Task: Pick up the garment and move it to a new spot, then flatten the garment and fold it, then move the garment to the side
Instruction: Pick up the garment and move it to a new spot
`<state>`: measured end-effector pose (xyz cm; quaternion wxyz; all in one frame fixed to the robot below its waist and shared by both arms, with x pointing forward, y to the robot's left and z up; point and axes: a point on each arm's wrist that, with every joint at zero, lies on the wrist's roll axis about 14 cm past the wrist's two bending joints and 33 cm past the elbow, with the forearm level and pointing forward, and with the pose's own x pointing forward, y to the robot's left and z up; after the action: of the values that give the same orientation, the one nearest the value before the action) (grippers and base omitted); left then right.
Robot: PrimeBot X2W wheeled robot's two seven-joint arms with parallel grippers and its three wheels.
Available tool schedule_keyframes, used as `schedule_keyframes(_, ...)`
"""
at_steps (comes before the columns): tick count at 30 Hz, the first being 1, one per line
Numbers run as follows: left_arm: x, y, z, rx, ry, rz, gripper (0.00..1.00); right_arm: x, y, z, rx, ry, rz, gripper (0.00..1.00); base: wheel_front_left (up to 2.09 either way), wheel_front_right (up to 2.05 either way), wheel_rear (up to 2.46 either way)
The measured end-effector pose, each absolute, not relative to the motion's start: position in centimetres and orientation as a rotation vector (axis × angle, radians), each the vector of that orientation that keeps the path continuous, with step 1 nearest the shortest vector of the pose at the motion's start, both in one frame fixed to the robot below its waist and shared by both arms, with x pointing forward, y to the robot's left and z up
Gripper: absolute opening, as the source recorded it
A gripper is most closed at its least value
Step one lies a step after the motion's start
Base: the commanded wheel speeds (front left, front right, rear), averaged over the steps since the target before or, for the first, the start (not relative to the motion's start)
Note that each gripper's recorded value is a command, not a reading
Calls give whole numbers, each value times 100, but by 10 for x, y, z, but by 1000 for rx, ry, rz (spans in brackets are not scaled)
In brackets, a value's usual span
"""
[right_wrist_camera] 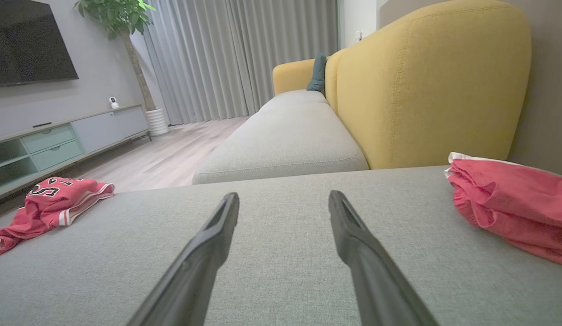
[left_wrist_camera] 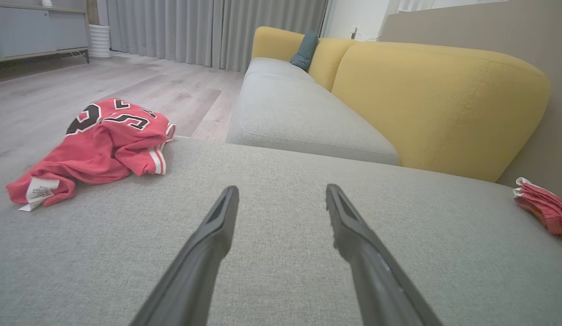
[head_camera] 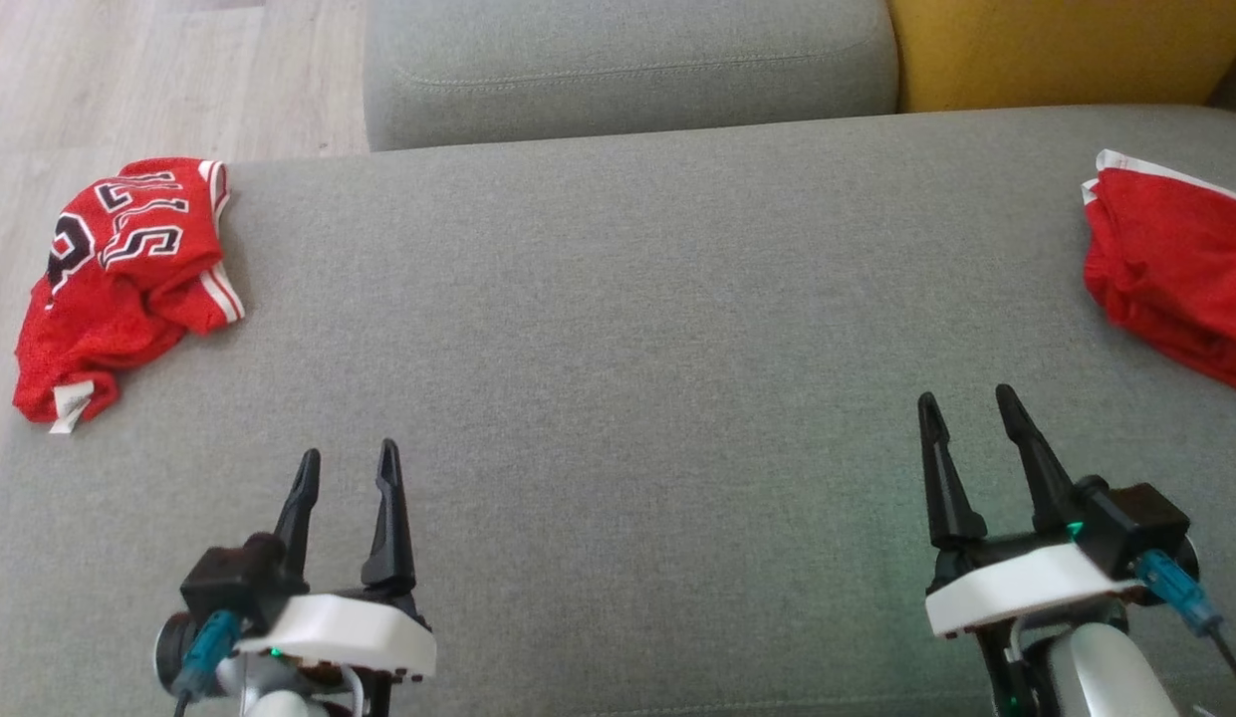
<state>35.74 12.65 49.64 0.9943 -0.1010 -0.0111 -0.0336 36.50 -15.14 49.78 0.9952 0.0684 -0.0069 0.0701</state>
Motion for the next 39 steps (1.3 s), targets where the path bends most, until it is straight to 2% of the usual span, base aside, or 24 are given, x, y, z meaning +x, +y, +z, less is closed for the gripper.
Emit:
schedule_keyframes(22,353,128,494,-201,-16,-65,100,366,-140,502,137,-15,176,100,0,0,0)
schedule_keyframes(28,342,150,496,-200,-30,5,100,369,-113,499,140,0,256,100,0,0,0)
schedule_keyframes(39,289,233,508,-177,-96,287,100,381,-9,507,153,0,562,100,0,0,0)
